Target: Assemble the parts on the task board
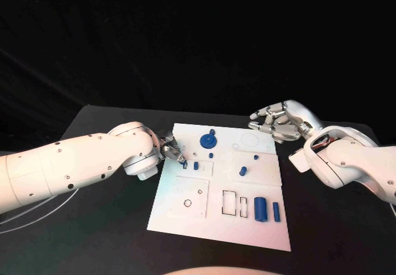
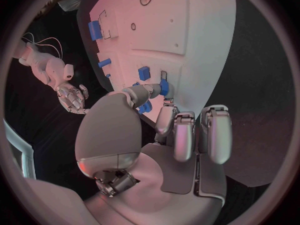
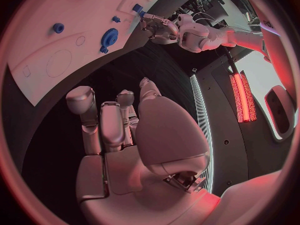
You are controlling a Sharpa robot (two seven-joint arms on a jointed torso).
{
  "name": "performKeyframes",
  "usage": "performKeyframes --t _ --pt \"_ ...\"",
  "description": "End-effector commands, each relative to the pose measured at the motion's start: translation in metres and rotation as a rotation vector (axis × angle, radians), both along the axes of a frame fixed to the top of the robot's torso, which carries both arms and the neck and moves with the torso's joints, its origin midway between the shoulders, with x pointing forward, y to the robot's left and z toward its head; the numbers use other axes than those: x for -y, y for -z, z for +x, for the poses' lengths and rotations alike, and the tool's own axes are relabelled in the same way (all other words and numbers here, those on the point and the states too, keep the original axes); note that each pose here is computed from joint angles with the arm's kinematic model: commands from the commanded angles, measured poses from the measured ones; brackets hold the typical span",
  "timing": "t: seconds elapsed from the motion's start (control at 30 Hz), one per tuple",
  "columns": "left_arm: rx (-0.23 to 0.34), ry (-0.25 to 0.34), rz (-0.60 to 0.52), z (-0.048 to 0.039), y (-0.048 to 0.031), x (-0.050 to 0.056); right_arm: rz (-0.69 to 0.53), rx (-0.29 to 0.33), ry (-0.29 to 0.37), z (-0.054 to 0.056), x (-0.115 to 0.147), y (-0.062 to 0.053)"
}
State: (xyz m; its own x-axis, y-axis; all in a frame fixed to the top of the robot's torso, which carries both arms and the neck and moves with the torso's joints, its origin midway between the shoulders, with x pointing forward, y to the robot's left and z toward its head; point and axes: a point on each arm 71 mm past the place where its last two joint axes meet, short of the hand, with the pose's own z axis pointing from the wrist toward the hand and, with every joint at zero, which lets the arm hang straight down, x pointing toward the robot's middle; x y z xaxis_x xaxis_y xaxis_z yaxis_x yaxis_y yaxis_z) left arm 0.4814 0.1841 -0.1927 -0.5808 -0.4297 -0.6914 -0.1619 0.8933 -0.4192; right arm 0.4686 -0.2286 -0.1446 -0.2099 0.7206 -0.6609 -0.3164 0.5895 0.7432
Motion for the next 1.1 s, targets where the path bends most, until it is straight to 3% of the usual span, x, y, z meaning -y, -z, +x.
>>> performKeyframes --t 0.03,0.8,1.1 --pt "-0.079 0.004 0.04 -0.0042 0.0094 -0.0012 -0.004 -0.004 -0.013 -0.0009 -0.001 0.0004" --pt "-0.052 0.047 0.083 -0.0036 0.0077 0.0079 -0.004 -0.004 -0.012 -0.001 -0.0006 0.0004" --pt "-0.045 0.057 0.106 -0.0027 0.0075 0.0066 -0.004 -0.004 -0.011 -0.001 -0.0003 0.0004"
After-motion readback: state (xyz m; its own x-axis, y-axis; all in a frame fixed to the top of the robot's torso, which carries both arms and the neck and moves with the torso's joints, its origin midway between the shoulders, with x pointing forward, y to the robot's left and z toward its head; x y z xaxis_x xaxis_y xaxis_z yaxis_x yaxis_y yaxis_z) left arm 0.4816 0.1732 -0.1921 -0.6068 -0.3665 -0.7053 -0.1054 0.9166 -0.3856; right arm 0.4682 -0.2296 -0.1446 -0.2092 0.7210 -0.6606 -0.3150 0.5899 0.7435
